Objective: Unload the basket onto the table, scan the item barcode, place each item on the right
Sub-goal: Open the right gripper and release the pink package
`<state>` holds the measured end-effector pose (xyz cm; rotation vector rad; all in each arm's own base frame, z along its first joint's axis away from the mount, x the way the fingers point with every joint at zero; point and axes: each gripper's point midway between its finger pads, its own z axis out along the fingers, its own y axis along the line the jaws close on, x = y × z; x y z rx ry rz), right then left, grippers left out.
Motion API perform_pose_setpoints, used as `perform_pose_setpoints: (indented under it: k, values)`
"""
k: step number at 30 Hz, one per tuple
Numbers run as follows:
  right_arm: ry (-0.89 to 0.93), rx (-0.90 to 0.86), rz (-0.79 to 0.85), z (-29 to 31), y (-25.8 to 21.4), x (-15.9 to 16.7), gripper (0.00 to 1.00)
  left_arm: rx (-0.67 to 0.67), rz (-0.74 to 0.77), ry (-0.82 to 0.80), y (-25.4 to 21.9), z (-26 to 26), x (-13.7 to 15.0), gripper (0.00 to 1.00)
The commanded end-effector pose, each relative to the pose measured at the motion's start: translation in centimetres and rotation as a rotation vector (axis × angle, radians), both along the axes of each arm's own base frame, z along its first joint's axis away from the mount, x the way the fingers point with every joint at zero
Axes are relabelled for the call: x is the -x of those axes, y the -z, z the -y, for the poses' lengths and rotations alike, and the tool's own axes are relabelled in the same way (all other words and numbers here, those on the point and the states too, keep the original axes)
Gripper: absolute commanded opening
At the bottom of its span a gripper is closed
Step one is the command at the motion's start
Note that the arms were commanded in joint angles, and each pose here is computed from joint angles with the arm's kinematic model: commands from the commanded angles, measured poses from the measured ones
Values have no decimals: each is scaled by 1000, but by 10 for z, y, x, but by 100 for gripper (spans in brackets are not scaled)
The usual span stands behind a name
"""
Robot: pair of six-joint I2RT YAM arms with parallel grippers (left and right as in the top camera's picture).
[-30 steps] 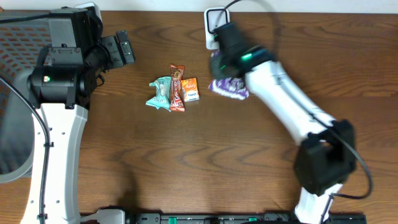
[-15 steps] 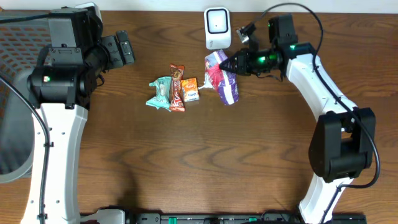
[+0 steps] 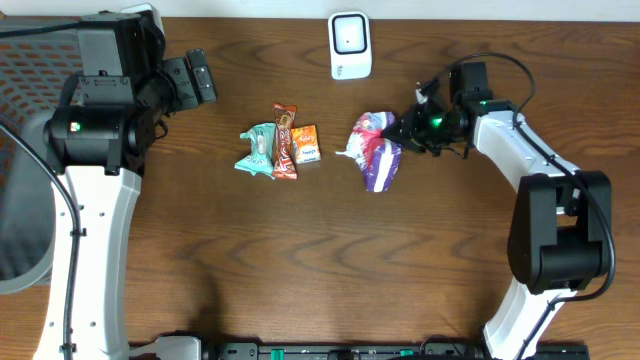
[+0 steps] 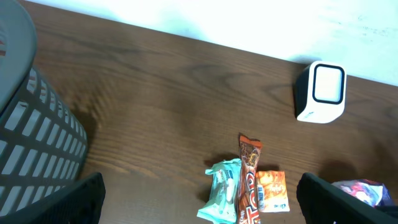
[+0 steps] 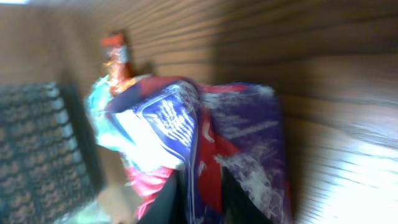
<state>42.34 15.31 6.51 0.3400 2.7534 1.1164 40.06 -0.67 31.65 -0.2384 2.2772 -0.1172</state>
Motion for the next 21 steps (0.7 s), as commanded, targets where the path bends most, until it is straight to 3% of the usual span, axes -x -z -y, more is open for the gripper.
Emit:
perform_pose_setpoints:
  k: [1, 4, 9, 16, 21]
  values:
    - [76, 298, -10, 46, 27, -2, 30, -5, 5, -15, -2, -3, -2, 98]
    - [68, 400, 6, 62, 15, -3, 41, -5, 5, -15, -2, -3, -2, 98]
    - [40, 422, 45, 64, -13, -8, 50, -5, 5, -15, -2, -3, -2, 98]
    - [21, 493, 66, 75, -15, -11, 64, -5, 5, -15, -2, -3, -2, 98]
    - [50, 535, 61, 91, -13, -13, 68, -5, 5, -15, -2, -3, -2, 98]
